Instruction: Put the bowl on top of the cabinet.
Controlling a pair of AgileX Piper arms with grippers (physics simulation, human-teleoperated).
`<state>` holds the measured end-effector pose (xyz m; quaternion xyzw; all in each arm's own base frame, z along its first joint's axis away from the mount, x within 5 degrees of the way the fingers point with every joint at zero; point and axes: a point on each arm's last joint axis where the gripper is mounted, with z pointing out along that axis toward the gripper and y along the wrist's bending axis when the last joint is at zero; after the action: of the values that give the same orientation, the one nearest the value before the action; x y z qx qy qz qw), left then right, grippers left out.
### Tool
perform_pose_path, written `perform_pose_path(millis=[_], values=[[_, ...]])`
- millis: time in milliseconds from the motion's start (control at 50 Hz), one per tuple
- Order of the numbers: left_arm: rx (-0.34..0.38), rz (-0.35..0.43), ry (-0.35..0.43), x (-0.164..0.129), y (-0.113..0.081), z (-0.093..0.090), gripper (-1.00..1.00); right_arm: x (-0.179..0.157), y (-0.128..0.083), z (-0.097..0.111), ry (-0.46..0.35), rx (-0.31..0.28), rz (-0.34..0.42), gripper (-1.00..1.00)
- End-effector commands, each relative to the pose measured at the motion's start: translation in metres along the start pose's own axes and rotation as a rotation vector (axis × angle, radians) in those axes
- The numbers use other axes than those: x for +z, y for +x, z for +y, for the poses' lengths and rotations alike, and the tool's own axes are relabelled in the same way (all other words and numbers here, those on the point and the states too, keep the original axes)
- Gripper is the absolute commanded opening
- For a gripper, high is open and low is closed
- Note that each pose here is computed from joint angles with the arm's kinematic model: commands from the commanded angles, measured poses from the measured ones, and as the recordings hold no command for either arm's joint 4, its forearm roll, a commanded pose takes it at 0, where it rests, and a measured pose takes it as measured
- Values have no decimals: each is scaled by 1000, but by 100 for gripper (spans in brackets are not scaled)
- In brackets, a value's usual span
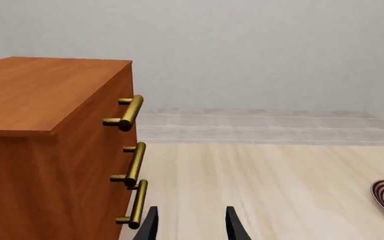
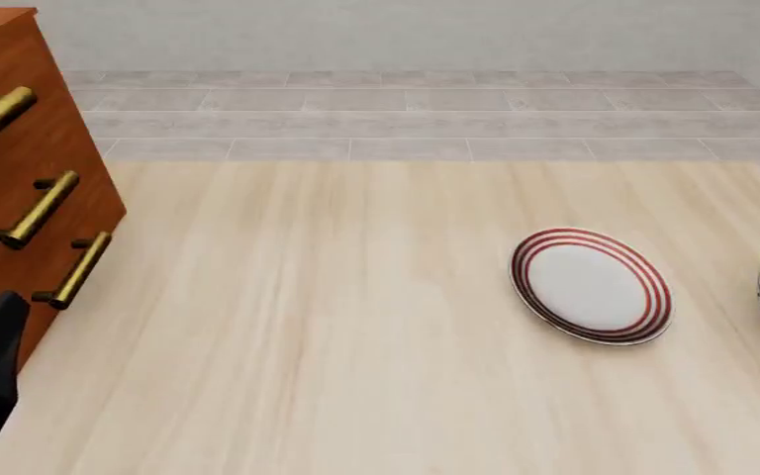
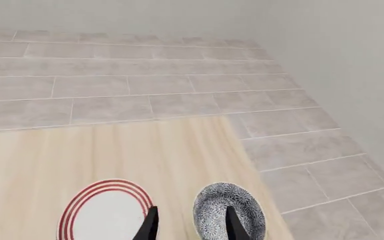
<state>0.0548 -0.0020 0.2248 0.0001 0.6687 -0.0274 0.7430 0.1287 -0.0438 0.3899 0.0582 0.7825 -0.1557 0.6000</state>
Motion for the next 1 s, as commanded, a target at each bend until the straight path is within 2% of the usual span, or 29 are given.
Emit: perform_pose_path(millis=[20, 40, 100, 120, 200, 280, 360, 480, 660, 860, 1000], values=[[-3, 1, 13, 2, 0, -1, 100, 15, -9, -18, 77, -15, 125, 100], [-4, 3, 16, 2, 0, -1, 100, 18, -5, -17, 64, -17, 157, 100], [-4, 1, 18, 2, 0, -1, 100, 20, -2, -18, 69, -9, 174, 100], [-5, 1, 20, 2, -1, -1, 100, 25, 2, -22, 89, -30, 193, 100], [-5, 3, 23, 2, 0, -1, 100, 32, 12, -25, 102, -26, 245, 100], [-7, 5, 27, 2, 2, -1, 100, 36, 18, -29, 120, -17, 270, 100], [-8, 7, 32, 3, 3, -2, 100, 39, 25, -32, 133, -31, 295, 100], [-8, 9, 35, 4, 4, -2, 100, 52, 28, -50, 197, -54, 309, 100], [-5, 15, 38, 6, 6, -2, 100, 76, 33, -65, 230, -52, 332, 100], [-1, 21, 32, 8, 8, -2, 100, 101, 46, -79, 245, -57, 368, 100], [4, 25, 31, 10, 8, -2, 100, 124, 62, -84, 239, -34, 405, 100]])
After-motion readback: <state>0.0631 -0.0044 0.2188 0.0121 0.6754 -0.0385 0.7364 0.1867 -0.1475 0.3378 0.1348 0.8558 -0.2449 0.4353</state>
